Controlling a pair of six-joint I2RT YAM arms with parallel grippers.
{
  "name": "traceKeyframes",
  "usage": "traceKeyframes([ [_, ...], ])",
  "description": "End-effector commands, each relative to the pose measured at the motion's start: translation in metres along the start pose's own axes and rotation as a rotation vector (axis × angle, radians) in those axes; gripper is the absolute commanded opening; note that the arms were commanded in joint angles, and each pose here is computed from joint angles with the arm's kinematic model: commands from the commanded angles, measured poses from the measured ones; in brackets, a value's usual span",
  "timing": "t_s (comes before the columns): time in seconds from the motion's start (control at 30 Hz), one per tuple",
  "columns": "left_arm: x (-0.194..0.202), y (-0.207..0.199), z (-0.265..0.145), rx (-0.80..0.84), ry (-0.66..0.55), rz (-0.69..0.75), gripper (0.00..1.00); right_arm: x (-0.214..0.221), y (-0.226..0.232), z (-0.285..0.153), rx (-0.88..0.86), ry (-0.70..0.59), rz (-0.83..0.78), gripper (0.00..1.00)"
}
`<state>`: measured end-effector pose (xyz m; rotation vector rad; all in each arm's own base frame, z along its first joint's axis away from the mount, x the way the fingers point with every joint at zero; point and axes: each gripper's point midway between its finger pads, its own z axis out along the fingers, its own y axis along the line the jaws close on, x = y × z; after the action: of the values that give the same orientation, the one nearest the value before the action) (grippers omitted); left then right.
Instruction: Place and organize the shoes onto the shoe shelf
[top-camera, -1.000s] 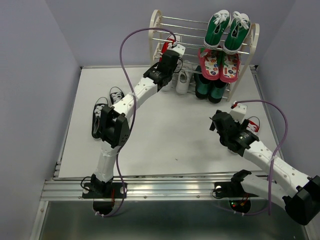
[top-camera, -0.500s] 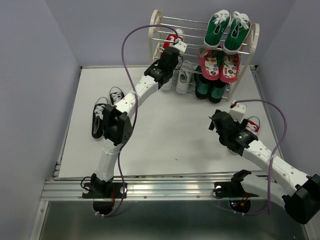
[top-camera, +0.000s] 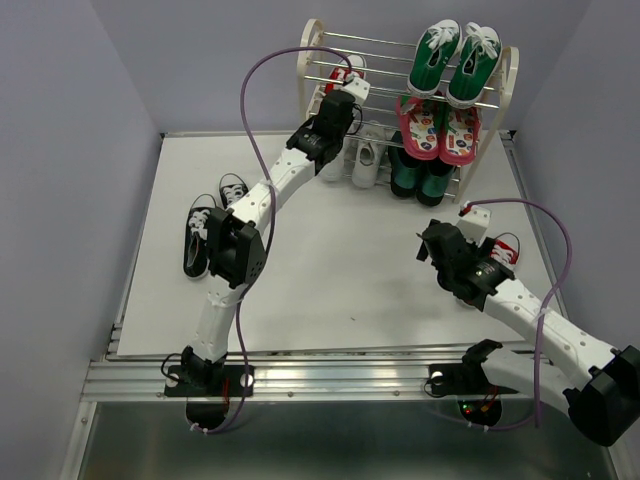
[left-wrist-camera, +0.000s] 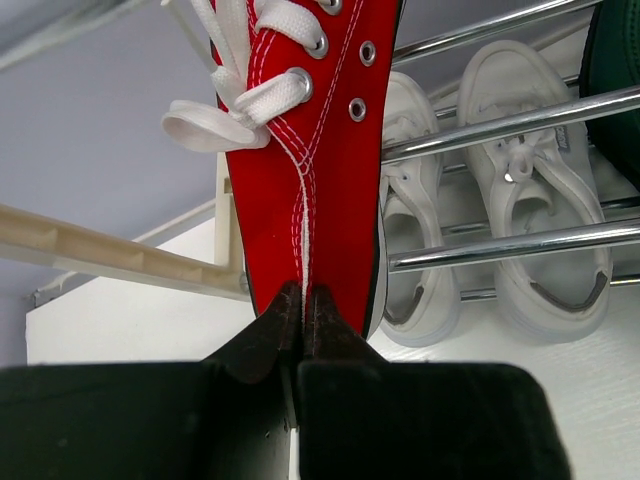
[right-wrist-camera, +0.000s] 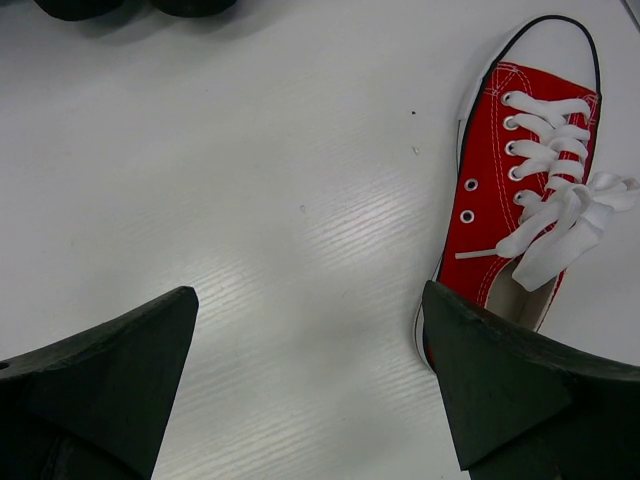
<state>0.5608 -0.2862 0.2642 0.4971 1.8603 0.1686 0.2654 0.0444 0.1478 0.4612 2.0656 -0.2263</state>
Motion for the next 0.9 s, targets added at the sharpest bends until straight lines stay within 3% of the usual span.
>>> traceKeyframes([
  [0.0, -0.081, 0.046, -0.015, -0.099, -0.244, -0.124, 0.00, -0.012, 0.007, 0.000, -0.016, -0.032, 0.050, 1.00],
  [0.13, -0.079, 0.048, -0.013, -0.115, -0.240, -0.134, 0.00, -0.011, 0.008, 0.001, -0.016, -0.029, 0.051, 1.00],
  [0.27, -0.075, 0.049, -0.012, -0.127, -0.233, -0.134, 0.23, -0.010, 0.008, 0.001, -0.016, -0.026, 0.050, 1.00],
  [0.4, -0.071, 0.051, -0.011, -0.147, -0.224, -0.143, 0.25, -0.010, 0.008, 0.001, -0.017, -0.025, 0.052, 1.00],
  [0.47, -0.070, 0.051, -0.011, -0.152, -0.220, -0.147, 0.33, -0.010, 0.008, 0.001, -0.019, -0.025, 0.053, 1.00],
  [0.6, -0.068, 0.051, -0.012, -0.151, -0.214, -0.157, 0.37, -0.010, 0.008, 0.001, -0.022, -0.024, 0.054, 1.00],
  [0.8, -0.067, 0.046, -0.021, -0.131, -0.203, -0.151, 0.58, -0.011, 0.011, -0.002, -0.044, -0.020, 0.064, 1.00],
  [0.87, -0.063, 0.040, -0.023, -0.110, -0.189, -0.143, 0.71, -0.011, 0.012, -0.003, -0.052, -0.018, 0.067, 1.00],
])
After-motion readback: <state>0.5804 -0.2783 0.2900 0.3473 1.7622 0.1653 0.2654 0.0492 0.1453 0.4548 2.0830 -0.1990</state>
